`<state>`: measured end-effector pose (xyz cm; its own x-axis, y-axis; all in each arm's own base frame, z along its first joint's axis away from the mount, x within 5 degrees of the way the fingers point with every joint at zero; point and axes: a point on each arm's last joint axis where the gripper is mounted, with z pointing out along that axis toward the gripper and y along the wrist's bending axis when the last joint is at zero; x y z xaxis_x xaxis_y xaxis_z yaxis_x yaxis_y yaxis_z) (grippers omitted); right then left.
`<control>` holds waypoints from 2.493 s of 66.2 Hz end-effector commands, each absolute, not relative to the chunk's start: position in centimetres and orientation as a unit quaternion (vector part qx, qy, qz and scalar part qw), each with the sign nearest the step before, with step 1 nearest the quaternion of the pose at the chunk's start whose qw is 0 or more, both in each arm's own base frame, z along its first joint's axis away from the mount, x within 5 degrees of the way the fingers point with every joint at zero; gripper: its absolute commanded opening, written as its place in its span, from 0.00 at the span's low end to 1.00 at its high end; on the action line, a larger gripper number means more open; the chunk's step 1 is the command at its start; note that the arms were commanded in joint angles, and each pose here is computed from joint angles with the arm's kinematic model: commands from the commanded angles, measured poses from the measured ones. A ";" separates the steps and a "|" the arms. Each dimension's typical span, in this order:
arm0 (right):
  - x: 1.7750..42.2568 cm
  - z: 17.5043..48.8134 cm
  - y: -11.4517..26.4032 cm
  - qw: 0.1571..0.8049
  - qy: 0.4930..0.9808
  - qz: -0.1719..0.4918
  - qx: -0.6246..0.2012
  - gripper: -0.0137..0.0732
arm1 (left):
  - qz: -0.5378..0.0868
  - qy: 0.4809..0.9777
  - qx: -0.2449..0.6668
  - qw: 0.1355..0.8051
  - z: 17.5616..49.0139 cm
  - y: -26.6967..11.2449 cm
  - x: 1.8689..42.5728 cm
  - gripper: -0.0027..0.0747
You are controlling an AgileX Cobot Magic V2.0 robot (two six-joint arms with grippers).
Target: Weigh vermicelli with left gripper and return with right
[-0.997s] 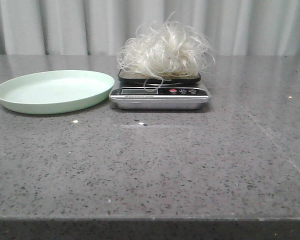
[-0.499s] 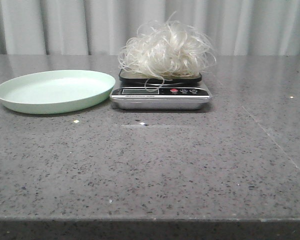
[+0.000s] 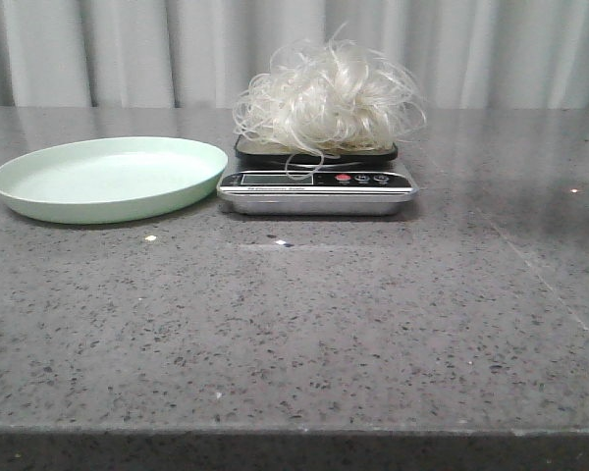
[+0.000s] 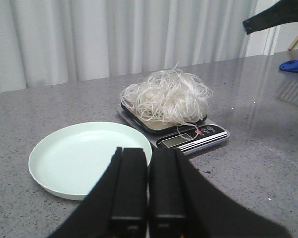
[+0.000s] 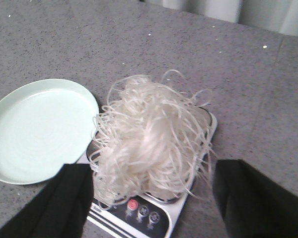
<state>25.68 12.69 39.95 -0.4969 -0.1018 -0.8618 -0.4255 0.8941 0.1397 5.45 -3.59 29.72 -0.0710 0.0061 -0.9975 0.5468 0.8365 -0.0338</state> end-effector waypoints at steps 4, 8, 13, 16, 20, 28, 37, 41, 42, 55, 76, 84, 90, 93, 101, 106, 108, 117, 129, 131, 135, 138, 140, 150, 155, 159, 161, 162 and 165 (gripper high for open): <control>28.5 42.0 14.7 0.468 0.848 0.197 -0.154 0.85 | -0.220 0.669 0.185 0.686 31.3 -3.6 5.4 0.21; 29.8 41.6 15.5 0.445 0.858 0.203 -0.155 0.85 | -0.220 0.669 0.185 0.686 31.3 -3.6 5.4 0.21; 31.4 40.9 16.4 0.419 0.870 0.206 -0.157 0.85 | -0.220 0.669 0.185 0.686 31.3 -3.6 5.4 0.21; 32.4 40.3 16.8 0.403 0.878 0.207 -0.154 0.85 | -0.220 0.669 0.185 0.686 31.3 -3.6 5.4 0.21; 33.5 39.4 17.3 0.384 0.887 0.207 -0.153 0.85 | -0.220 0.669 0.185 0.686 31.3 -3.6 5.4 0.21; 35.6 37.5 17.7 0.355 0.901 0.197 -0.150 0.85 | -0.220 0.669 0.185 0.686 31.3 -3.6 5.4 0.21; 37.3 35.1 18.3 0.316 0.918 0.188 -0.151 0.85 | -0.219 0.670 0.185 0.685 31.2 -3.6 5.4 0.21; 37.7 34.3 18.5 0.295 0.925 0.184 -0.154 0.85 | -0.219 0.669 0.185 0.685 31.3 -3.6 5.4 0.21; 37.8 34.2 18.6 0.289 0.927 0.183 -0.156 0.85 | -0.219 0.669 0.185 0.685 31.3 -3.6 5.4 0.21; 39.0 32.8 19.4 0.223 0.944 0.173 -0.172 0.82 | -0.219 0.669 0.185 0.685 31.3 -3.6 5.4 0.21; 39.7 36.5 19.5 0.256 0.933 0.159 -0.198 0.35 | -0.219 0.669 0.185 0.685 31.3 -3.6 5.4 0.21; 38.9 39.8 20.1 0.295 0.915 0.174 -0.212 0.35 | -0.219 0.669 0.185 0.685 31.3 -3.6 5.4 0.21; 37.7 42.2 21.3 0.324 0.897 0.194 -0.229 0.35 | -0.219 0.669 0.185 0.685 31.3 -3.6 5.4 0.21; 37.2 42.8 22.0 0.330 0.890 0.206 -0.237 0.35 | -0.219 0.669 0.185 0.685 31.3 -3.6 5.4 0.21; 35.7 43.4 24.9 0.345 0.869 0.239 -0.262 0.35 | -0.219 0.669 0.185 0.685 31.3 -3.6 5.4 0.21; 35.1 43.2 26.6 0.349 0.860 0.250 -0.276 0.35 | -0.219 0.669 0.185 0.685 31.3 -3.6 5.4 0.21; 34.8 43.1 27.4 0.353 0.855 0.256 -0.280 0.35 | -0.219 0.669 0.185 0.685 31.3 -3.6 5.4 0.21; 34.7 42.0 30.1 0.368 0.840 0.273 -0.290 0.35 | -0.220 0.667 0.185 0.687 31.3 -3.6 5.4 0.21; 35.5 38.8 31.9 0.330 0.854 0.266 -0.300 0.36 | -0.220 0.667 0.185 0.687 31.3 -3.6 5.4 0.21; 35.6 38.4 32.0 0.323 0.858 0.263 -0.302 0.37 | -0.220 0.667 0.185 0.687 31.3 -3.6 5.4 0.21; 35.7 37.6 32.2 0.309 0.863 0.259 -0.304 0.43 | -0.220 0.667 0.185 0.687 31.3 -3.6 5.4 0.21; 35.7 37.6 32.2 0.308 0.864 0.259 -0.303 0.49 | -0.220 0.667 0.185 0.687 31.3 -3.6 5.4 0.21; 35.7 37.6 32.2 0.307 0.865 0.260 -0.301 0.55 | -0.220 0.667 0.185 0.687 31.3 -3.6 5.4 0.21; 35.4 39.3 31.3 0.327 0.858 0.265 -0.293 0.75 | -0.220 0.667 0.185 0.687 31.3 -3.6 5.4 0.21; 35.2 40.9 30.0 0.340 0.856 0.265 -0.285 0.75 | -0.220 0.667 0.185 0.687 31.3 -3.6 5.4 0.21; 35.0 42.3 28.3 0.347 0.857 0.262 -0.277 0.75 | -0.220 0.667 0.185 0.687 31.3 -3.6 5.4 0.21; 35.0 42.9 27.3 0.349 0.859 0.258 -0.272 0.75 | -0.220 0.667 0.185 0.687 31.3 -3.6 5.4 0.21; 35.0 43.1 27.1 0.351 0.858 0.258 -0.270 0.75 | -0.220 0.667 0.185 0.687 31.3 -3.6 5.4 0.21; 34.7 44.1 25.8 0.355 0.860 0.254 -0.265 0.75 | -0.220 0.667 0.185 0.687 31.3 -3.6 5.4 0.21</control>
<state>36.61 29.47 37.63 -0.6777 -0.3641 -0.6388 -0.6337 0.7299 0.2562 5.47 -3.60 29.66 -0.0698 0.0053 -0.9975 0.5469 0.8365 -0.0338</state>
